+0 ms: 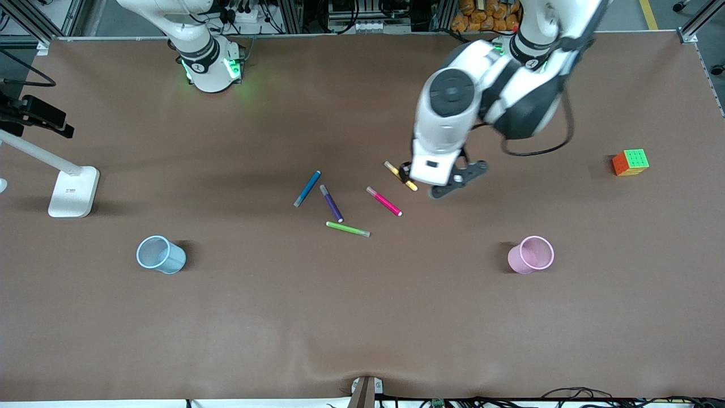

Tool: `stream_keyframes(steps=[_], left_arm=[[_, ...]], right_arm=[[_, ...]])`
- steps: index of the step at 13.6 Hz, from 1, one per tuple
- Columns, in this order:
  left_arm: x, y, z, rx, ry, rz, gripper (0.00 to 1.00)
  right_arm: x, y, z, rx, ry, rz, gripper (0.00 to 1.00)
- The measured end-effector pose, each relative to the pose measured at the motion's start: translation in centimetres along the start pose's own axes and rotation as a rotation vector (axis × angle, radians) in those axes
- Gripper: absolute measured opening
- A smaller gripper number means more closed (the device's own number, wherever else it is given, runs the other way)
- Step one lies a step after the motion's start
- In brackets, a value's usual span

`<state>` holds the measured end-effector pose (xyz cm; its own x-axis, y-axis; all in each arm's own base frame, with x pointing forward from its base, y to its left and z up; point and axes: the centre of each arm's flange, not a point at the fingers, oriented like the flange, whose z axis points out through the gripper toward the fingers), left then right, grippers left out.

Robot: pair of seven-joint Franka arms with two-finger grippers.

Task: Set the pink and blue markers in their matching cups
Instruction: 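Move the left gripper over the pink marker among the markers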

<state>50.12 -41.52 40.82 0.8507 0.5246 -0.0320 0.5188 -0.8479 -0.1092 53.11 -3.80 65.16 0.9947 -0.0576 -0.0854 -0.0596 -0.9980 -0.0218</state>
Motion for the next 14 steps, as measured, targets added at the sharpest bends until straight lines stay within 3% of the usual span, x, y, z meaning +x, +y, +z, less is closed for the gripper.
stream_keyframes(steps=[3,6,10,14], left_arm=[[-4.2,3.2,6.0,0.058,0.09,-0.083,1.0],[-7.0,5.7,10.3,0.082,0.149,-0.17,1.0],[-9.4,7.9,14.8,0.073,0.249,-0.232,1.0],[-11.0,8.8,18.4,0.057,0.286,-0.247,1.0]], right_arm=[[0.0,0.0,0.0,0.0,0.0,-0.001,1.0],[1.3,-0.2,2.0,0.0,-0.04,-0.004,1.0],[3.5,-0.4,5.3,-0.001,-0.1,-0.007,1.0],[3.8,-1.3,5.7,-0.003,-0.107,-0.024,1.0]])
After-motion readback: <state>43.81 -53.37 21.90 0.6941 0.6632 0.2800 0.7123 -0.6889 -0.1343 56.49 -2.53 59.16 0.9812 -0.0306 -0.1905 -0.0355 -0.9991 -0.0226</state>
